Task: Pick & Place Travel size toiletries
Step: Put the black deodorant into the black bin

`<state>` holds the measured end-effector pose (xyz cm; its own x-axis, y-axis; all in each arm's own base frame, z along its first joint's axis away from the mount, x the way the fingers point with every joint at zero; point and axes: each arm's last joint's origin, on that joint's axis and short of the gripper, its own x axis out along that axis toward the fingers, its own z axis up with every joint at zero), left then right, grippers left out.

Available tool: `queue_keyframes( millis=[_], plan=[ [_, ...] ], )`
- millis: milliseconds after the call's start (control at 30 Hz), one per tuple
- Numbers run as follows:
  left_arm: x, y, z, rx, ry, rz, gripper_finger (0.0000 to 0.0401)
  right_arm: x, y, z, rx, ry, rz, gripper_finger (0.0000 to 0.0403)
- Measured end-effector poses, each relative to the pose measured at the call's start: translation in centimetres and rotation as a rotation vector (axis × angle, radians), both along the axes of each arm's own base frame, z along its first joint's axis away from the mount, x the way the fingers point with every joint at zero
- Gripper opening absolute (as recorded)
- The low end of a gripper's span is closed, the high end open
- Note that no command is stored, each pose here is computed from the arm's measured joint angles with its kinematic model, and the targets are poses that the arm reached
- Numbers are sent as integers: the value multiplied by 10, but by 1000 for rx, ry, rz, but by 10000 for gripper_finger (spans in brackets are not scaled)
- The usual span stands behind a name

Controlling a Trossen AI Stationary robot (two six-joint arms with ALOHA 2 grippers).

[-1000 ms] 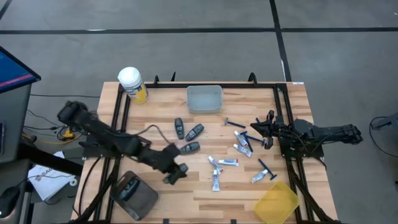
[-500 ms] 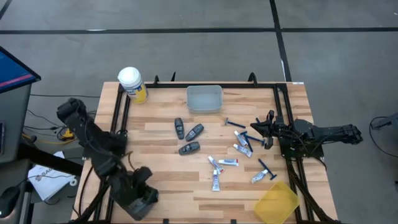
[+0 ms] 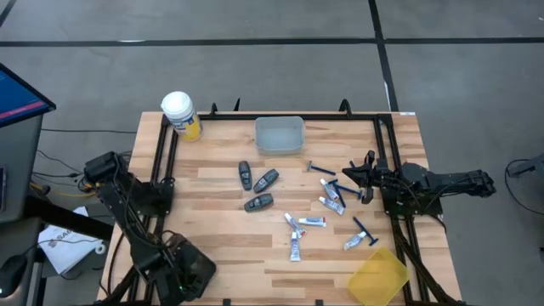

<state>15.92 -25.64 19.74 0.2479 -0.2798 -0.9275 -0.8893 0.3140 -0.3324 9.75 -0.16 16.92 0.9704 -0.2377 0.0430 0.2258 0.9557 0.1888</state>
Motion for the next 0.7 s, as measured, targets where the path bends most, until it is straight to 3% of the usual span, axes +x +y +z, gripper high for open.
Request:
queue_keyframes(
  millis=[233, 367, 700],
  plan=[
    [8, 12, 14, -21, -45, 17, 198, 0, 0, 0, 0, 0, 0, 0],
    [6, 26, 20, 27, -12, 39, 204, 0, 0, 0, 0, 0, 0, 0],
    [13, 28, 5, 108, 26, 33, 203, 0, 0, 0, 0, 0, 0, 0]
  ],
)
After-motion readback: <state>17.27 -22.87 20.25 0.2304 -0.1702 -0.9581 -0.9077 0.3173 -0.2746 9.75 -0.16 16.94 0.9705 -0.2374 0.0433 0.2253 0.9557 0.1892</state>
